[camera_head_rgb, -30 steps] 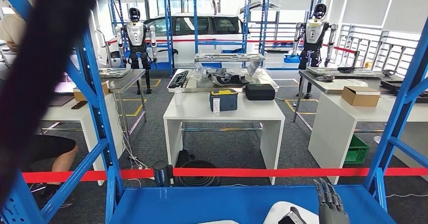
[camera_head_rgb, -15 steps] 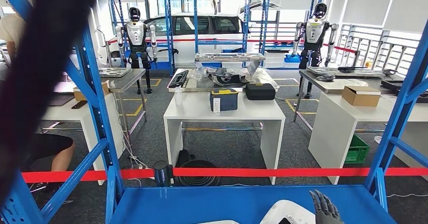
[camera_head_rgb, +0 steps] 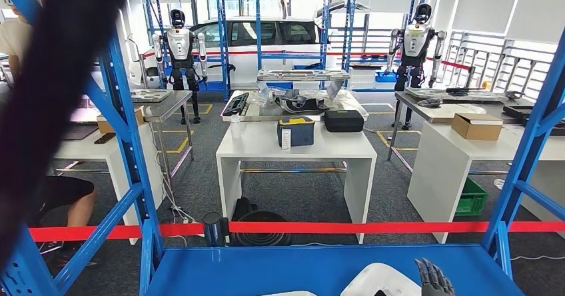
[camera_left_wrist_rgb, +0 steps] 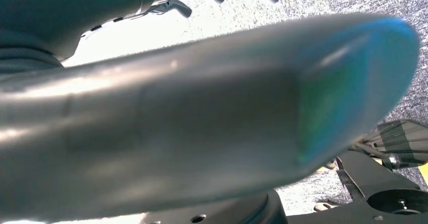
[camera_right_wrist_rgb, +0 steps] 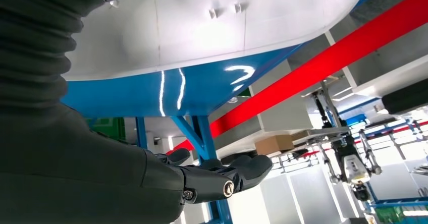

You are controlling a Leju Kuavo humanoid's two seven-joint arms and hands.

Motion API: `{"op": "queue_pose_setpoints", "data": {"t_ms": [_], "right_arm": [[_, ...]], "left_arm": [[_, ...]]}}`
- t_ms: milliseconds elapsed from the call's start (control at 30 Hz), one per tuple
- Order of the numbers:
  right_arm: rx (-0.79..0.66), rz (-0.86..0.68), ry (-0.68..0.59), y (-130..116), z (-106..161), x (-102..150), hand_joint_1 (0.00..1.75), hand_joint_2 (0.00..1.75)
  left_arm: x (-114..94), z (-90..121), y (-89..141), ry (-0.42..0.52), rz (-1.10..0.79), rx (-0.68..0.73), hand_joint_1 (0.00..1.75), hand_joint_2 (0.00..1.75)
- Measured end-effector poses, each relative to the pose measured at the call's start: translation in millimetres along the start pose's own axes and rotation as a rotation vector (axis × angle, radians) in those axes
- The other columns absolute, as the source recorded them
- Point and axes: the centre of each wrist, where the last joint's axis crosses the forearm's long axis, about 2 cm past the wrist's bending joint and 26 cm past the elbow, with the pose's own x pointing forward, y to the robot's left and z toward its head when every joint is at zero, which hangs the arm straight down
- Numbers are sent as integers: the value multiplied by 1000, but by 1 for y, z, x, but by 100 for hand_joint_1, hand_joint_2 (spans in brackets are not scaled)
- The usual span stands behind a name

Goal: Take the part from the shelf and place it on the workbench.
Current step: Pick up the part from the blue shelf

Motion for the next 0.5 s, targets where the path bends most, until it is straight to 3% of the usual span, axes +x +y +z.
{"op": "queue_pose_setpoints", "data": {"t_ms": [133,500], "right_arm": [[4,6,7,1,1,-1,0,175],[29,17,24,4,3,-5,0,175]], "left_arm": [[0,0,0,-1,-1,0,0,0],[-2,0,0,0,-2,-2,0,0]]}}
